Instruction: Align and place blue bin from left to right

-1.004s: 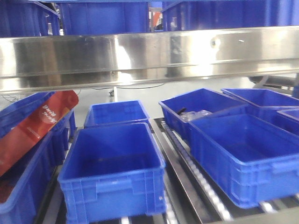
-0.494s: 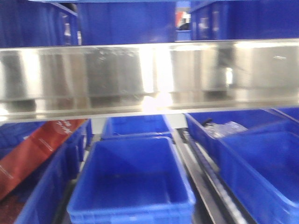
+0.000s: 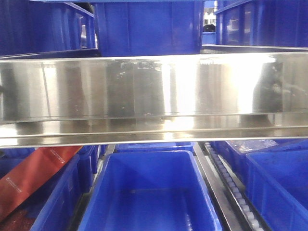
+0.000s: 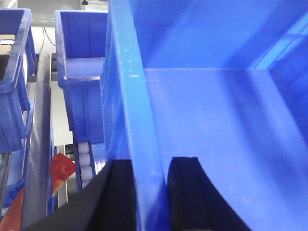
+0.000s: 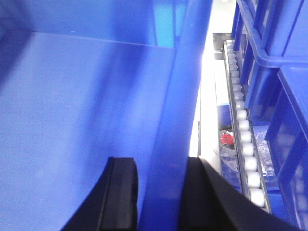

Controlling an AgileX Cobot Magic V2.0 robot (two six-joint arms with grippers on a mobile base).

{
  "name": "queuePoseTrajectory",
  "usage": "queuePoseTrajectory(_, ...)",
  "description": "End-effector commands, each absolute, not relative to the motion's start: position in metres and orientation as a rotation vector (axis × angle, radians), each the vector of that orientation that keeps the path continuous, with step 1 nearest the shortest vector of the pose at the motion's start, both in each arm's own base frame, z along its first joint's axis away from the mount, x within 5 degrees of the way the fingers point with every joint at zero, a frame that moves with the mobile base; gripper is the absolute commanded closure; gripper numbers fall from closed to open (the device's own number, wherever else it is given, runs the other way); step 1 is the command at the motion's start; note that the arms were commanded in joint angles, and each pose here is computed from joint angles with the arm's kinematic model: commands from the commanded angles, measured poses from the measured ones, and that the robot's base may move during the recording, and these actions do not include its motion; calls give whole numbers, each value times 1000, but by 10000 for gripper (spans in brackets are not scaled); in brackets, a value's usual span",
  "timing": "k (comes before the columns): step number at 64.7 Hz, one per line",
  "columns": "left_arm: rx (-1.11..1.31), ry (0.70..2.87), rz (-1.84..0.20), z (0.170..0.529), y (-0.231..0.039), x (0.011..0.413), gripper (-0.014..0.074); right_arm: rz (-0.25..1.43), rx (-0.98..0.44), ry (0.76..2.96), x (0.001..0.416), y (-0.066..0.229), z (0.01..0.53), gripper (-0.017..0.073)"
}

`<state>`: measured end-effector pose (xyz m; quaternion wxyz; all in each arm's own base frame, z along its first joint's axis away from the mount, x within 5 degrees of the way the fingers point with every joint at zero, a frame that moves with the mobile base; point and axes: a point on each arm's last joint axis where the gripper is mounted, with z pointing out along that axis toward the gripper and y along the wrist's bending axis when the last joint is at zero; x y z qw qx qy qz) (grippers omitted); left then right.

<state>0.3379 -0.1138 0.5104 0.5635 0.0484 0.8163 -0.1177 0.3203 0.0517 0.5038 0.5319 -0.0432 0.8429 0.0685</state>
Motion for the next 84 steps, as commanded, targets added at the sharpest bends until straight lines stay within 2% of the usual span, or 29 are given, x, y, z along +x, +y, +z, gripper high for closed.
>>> queuePoseTrajectory(1, 128, 1782, -271, 533, -109, 328, 705, 150, -119, 1872, 312, 49, 525, 629)
queuePoseTrajectory(72, 128, 1782, -271, 533, -109, 328, 705, 160, -118, 1871, 311, 50, 525, 629)
queuePoseTrajectory(84, 133, 1868, -251, 511, -116, 349, 705, 156, -118, 1925, 335, 53, 506, 629)
